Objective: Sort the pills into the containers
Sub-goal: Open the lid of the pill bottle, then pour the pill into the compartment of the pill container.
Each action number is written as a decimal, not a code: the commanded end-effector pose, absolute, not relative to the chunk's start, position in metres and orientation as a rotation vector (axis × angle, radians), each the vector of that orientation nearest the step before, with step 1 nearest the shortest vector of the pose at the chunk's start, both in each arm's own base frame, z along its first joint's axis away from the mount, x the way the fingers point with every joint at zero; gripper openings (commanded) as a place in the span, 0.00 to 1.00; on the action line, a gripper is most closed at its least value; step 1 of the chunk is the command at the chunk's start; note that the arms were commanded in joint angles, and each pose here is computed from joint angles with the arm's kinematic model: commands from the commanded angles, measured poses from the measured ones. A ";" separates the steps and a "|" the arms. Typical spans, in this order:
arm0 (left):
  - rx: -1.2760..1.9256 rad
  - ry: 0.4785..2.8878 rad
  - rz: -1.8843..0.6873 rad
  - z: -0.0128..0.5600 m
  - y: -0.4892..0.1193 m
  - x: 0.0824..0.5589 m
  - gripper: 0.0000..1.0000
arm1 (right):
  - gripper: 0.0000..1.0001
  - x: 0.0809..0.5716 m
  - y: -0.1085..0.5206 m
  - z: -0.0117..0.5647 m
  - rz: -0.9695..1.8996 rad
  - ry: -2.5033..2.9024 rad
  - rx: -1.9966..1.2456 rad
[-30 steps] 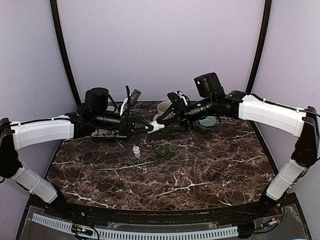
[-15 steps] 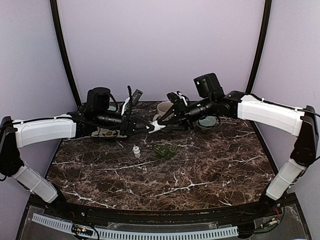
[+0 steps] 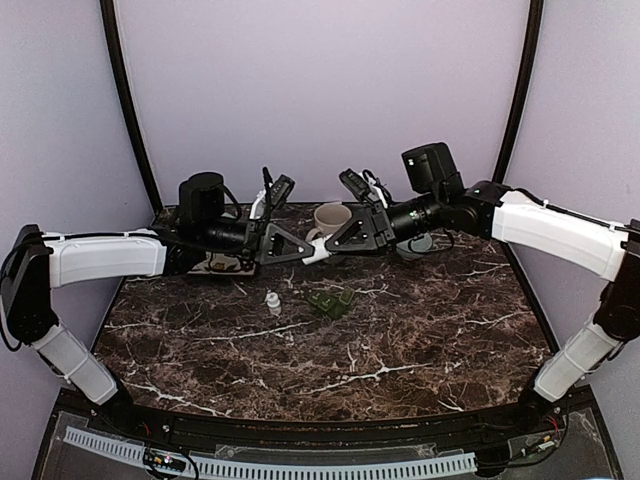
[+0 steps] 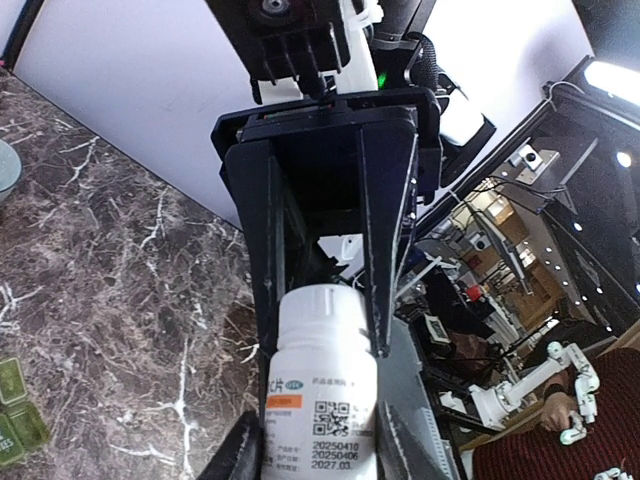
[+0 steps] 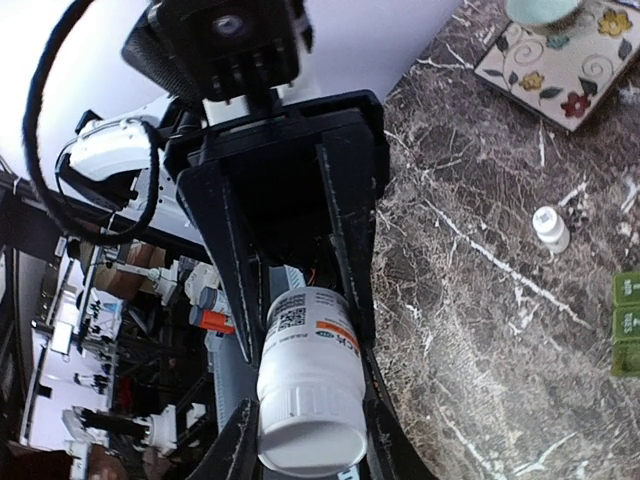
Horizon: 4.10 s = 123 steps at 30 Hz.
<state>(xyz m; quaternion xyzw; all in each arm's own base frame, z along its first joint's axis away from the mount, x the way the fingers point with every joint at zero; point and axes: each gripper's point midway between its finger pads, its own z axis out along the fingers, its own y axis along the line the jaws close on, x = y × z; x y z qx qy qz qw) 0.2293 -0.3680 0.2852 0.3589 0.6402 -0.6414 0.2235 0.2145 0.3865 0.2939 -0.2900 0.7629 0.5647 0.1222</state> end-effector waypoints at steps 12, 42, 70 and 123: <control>1.042 1.646 -2.002 0.341 -0.359 0.200 0.12 | 0.14 0.209 0.377 0.315 1.425 1.841 -1.147; 0.988 1.697 -1.921 0.310 -0.361 0.213 0.12 | 0.14 0.227 0.365 0.321 1.334 1.809 -1.066; 0.742 1.777 -1.681 0.242 -0.353 0.230 0.12 | 0.14 0.256 0.329 0.304 1.184 1.875 -0.834; 0.475 2.007 -1.413 0.114 -0.388 0.269 0.11 | 0.14 0.270 0.295 0.287 1.084 1.907 -0.658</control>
